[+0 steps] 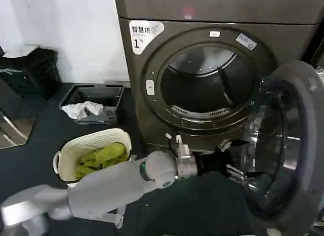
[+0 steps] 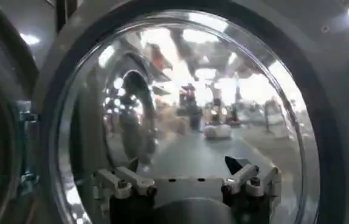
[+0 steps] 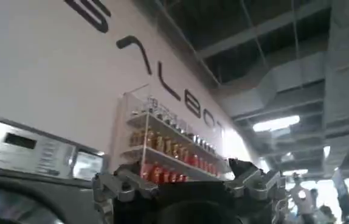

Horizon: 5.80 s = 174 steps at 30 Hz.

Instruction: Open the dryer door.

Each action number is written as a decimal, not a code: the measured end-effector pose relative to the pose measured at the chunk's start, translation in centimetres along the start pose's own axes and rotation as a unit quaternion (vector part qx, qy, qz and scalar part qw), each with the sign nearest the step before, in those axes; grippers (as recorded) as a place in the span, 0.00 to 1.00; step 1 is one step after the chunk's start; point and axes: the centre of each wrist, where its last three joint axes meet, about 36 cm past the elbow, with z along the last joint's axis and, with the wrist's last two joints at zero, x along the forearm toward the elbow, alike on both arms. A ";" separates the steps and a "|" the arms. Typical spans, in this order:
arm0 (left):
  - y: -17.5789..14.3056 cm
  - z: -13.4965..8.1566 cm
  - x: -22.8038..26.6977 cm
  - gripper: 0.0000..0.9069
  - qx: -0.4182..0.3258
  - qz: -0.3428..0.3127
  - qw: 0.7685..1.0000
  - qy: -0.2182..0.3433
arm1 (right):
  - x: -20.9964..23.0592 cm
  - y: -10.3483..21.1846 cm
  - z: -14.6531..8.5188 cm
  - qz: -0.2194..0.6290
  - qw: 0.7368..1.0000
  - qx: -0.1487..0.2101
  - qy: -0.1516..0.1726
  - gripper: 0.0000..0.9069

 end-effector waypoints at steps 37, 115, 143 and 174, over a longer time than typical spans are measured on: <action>-0.2 3.5 -14.3 1.00 -0.018 0.040 0.999 0.002 | -0.7 -5.5 -3.9 0.071 0.993 0.087 -0.034 1.00; 2.1 0.1 1.4 1.00 -0.146 0.048 0.988 -0.003 | -1.2 -2.7 -5.3 0.035 0.993 0.101 -0.051 1.00; 7.1 -2.0 22.0 1.00 -0.233 -0.016 0.952 0.197 | -1.4 -1.4 -4.5 0.025 0.993 0.104 -0.050 1.00; 4.8 -1.9 41.9 1.00 -0.187 -0.101 0.864 0.457 | -1.1 -1.7 -4.7 0.033 0.991 0.120 -0.053 1.00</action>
